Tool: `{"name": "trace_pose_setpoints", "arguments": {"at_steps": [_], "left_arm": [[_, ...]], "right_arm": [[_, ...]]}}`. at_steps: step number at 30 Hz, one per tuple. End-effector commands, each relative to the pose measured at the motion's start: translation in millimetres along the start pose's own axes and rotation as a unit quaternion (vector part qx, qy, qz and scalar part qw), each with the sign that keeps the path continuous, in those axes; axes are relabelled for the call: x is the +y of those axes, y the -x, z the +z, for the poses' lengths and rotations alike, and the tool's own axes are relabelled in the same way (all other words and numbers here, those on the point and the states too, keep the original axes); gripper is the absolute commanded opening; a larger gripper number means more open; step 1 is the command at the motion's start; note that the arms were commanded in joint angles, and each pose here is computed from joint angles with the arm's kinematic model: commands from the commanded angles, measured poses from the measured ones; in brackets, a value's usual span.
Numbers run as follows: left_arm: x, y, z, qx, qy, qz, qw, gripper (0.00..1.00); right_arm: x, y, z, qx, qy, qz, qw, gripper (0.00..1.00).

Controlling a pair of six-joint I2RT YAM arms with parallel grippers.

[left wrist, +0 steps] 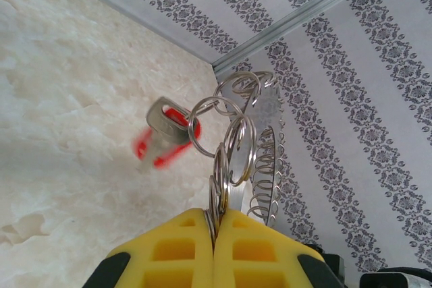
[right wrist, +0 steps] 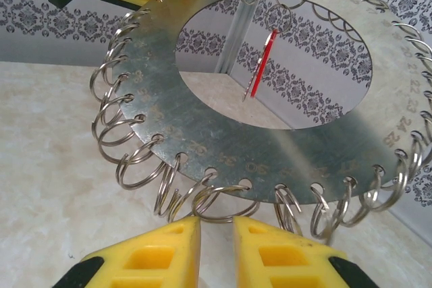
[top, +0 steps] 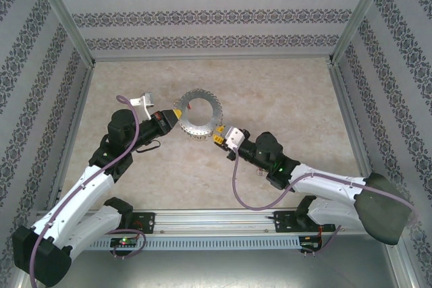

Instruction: Put the keys on the keyring

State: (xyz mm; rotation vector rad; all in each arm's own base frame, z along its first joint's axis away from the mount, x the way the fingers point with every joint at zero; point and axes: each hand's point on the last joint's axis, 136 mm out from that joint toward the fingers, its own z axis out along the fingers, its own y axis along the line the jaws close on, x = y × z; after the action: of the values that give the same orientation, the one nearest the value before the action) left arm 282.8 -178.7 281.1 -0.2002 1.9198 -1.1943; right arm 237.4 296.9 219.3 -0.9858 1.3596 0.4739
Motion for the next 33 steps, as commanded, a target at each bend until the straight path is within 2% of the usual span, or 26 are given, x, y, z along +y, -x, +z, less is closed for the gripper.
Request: {"name": "trace_pose_setpoints", "arguments": {"at_steps": [1, 22, 33], "left_arm": [[-29, 12, -5, -0.019, -0.048, 0.016, 0.999, 0.0], [-30, 13, -7, -0.021, -0.046, 0.019, 0.999, 0.0], [-31, 14, -9, -0.025, -0.046, 0.02, 0.998, 0.0]], "right_arm": [[-8, 31, 5, -0.046, -0.012, -0.011, 0.999, 0.21], [-1, 21, 3, -0.037, 0.002, 0.002, 0.999, 0.34], [-14, 17, 8, -0.025, -0.037, -0.005, 0.999, 0.2]]}}
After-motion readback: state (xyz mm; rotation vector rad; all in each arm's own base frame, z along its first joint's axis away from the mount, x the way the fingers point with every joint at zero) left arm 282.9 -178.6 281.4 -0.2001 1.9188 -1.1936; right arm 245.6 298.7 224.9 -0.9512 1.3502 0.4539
